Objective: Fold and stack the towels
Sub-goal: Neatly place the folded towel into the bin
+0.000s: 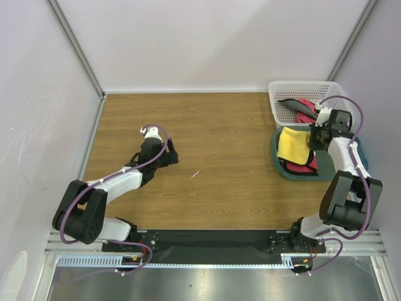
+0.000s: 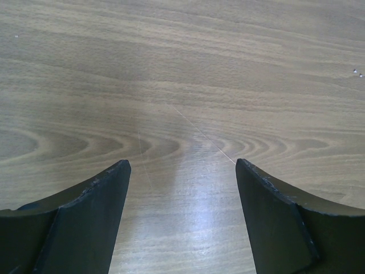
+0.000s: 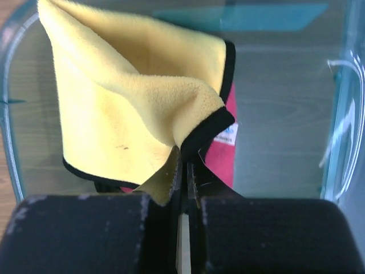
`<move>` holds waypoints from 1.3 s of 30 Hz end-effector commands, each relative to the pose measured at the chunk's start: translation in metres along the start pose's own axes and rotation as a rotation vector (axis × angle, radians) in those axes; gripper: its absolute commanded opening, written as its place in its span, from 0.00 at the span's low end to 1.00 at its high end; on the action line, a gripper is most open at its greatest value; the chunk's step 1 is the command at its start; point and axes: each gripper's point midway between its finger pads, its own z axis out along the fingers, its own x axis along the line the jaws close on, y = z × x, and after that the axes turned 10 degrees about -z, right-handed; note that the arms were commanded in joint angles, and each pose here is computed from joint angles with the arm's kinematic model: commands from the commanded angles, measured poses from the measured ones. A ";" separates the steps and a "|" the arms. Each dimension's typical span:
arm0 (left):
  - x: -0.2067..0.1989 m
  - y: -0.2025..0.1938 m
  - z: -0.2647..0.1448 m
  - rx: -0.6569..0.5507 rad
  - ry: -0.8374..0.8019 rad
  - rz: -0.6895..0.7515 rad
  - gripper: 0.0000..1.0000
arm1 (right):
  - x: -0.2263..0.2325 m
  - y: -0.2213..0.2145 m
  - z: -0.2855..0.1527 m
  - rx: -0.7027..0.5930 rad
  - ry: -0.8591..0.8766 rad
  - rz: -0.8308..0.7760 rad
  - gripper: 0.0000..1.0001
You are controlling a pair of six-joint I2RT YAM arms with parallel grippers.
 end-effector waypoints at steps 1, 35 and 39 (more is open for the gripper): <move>-0.015 0.018 0.004 -0.030 -0.037 -0.021 0.81 | -0.001 0.032 0.004 -0.149 0.017 -0.026 0.00; -0.018 0.021 0.006 -0.015 -0.030 0.002 0.81 | -0.028 -0.005 0.035 -0.055 0.041 0.247 0.54; -0.017 0.019 0.007 -0.009 -0.027 0.003 0.81 | -0.025 -0.006 0.047 -0.072 0.070 0.244 0.54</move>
